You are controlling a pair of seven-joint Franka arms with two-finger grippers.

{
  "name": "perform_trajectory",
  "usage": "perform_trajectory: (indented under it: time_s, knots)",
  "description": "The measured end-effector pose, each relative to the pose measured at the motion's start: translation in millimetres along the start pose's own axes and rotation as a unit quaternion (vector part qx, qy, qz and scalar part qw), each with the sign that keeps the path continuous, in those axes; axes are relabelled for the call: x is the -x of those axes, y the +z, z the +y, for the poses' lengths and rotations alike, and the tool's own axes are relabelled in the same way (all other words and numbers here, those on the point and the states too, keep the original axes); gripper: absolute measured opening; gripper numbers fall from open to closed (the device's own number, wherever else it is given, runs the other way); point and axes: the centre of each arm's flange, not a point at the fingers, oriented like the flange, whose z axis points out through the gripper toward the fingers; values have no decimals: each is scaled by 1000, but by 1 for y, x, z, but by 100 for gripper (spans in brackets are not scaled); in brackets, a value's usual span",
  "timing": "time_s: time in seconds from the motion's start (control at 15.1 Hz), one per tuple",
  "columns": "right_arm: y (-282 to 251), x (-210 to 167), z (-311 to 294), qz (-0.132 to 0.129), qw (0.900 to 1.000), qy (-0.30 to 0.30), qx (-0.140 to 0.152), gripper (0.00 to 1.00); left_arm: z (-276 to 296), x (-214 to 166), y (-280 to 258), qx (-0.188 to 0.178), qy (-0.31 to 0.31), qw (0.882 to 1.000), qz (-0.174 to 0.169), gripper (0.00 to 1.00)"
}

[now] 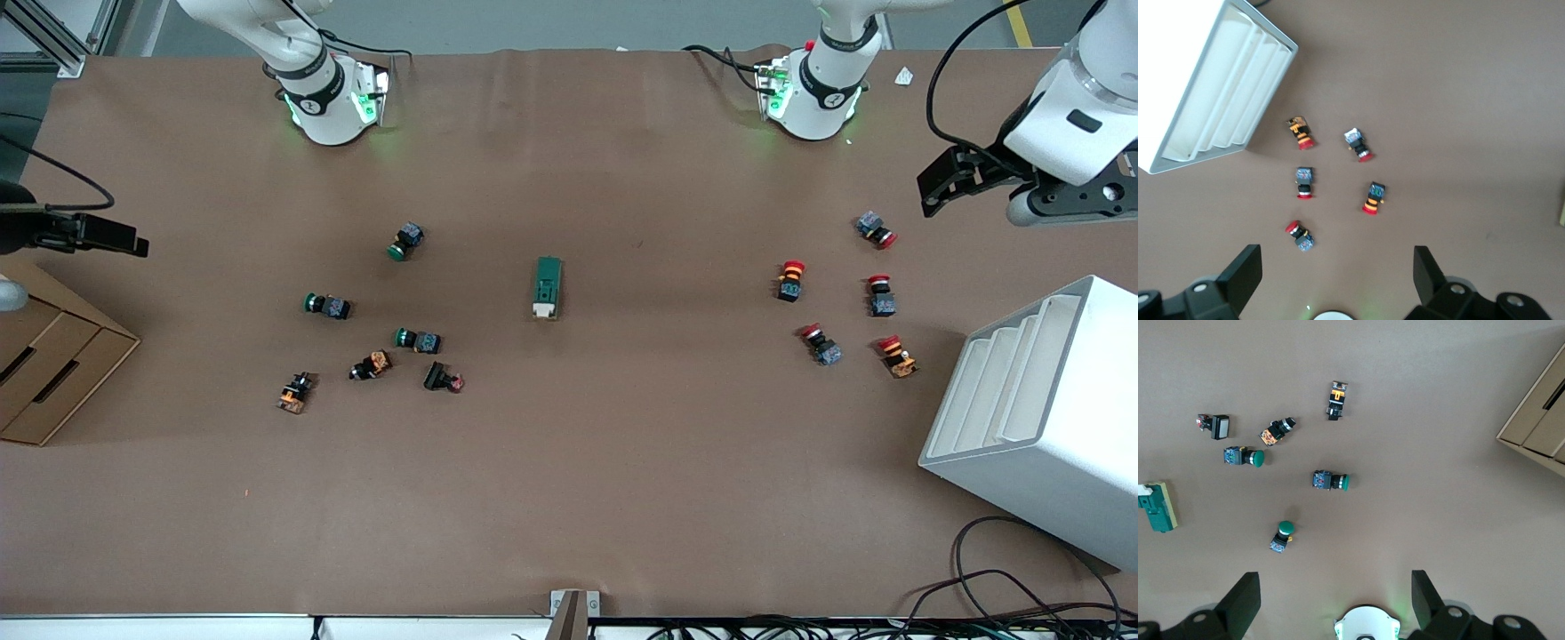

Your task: Close load switch with both arms

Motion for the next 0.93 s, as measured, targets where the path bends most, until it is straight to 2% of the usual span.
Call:
perform_trajectory:
  time_s: [0.33,0.93]
  knots:
    - [-5,27,-17,28,999,-18,16,100,-28,-5,19,21,-1,999,-24,100]
    - [-13,44,-23,26,999,-24,18,100,-65,-6,25,26,-4,999,-27,100]
